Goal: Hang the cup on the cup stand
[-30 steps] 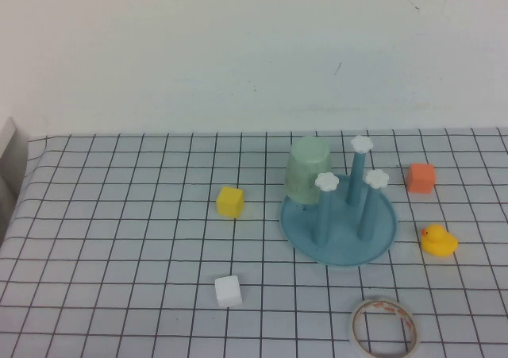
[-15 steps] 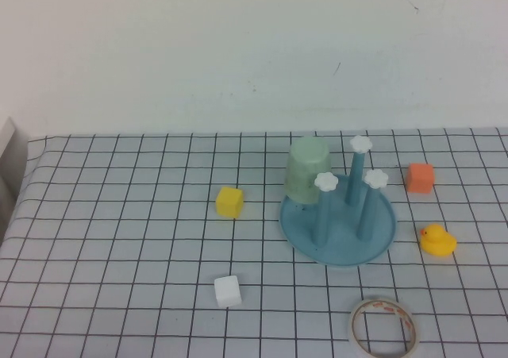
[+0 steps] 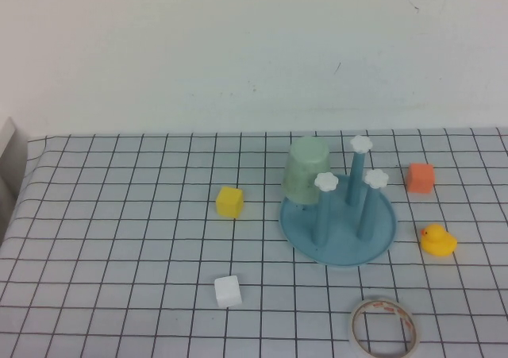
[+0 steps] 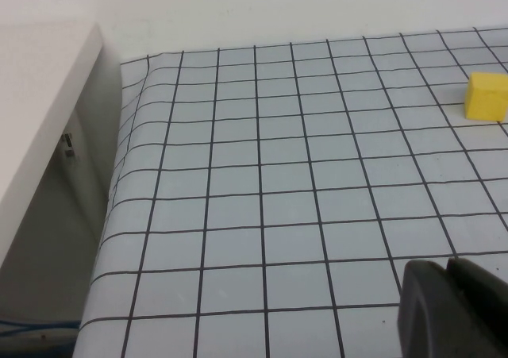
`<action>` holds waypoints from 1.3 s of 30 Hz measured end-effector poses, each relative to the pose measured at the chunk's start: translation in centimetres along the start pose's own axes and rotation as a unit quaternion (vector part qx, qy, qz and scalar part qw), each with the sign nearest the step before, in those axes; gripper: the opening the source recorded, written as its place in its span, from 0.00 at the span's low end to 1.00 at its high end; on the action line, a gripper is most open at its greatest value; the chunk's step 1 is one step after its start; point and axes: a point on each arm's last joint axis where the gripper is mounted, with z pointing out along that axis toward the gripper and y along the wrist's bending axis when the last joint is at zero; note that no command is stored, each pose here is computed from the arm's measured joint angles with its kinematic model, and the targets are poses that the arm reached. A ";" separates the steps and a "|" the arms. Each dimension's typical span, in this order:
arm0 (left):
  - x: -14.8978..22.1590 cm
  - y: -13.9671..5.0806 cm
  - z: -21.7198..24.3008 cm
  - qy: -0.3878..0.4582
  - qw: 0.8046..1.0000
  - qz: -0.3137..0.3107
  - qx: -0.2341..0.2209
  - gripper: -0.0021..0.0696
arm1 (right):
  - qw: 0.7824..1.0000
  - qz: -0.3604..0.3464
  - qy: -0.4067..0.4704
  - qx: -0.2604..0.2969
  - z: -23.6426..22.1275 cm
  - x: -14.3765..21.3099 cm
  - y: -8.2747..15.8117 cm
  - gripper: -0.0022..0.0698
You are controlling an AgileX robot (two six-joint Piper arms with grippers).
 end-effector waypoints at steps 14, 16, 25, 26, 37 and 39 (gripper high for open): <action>0.0 0.0 0.0 0.000 1.000 0.000 0.000 0.03 | 0.996 0.024 0.081 0.024 1.0 4.6 0.8 0.03; 0.0 0.0 0.0 0.000 1.000 0.000 0.000 0.03 | 0.996 0.024 0.083 0.024 1.0 4.6 0.9 0.03; 0.0 0.0 0.0 0.000 1.000 0.000 0.000 0.03 | 0.994 0.072 0.085 0.017 1.0 4.5 1.0 0.03; 0.0 0.0 0.0 0.000 1.000 0.000 0.000 0.03 | 0.993 0.075 0.084 0.016 1.0 4.5 1.0 0.03; 0.0 0.0 0.0 0.000 1.000 0.000 0.000 0.03 | 0.991 0.098 0.085 0.016 1.0 4.5 1.1 0.03; 0.0 0.0 0.0 0.000 1.000 0.000 0.000 0.03 | 0.991 0.103 0.085 0.016 1.0 4.5 1.1 0.03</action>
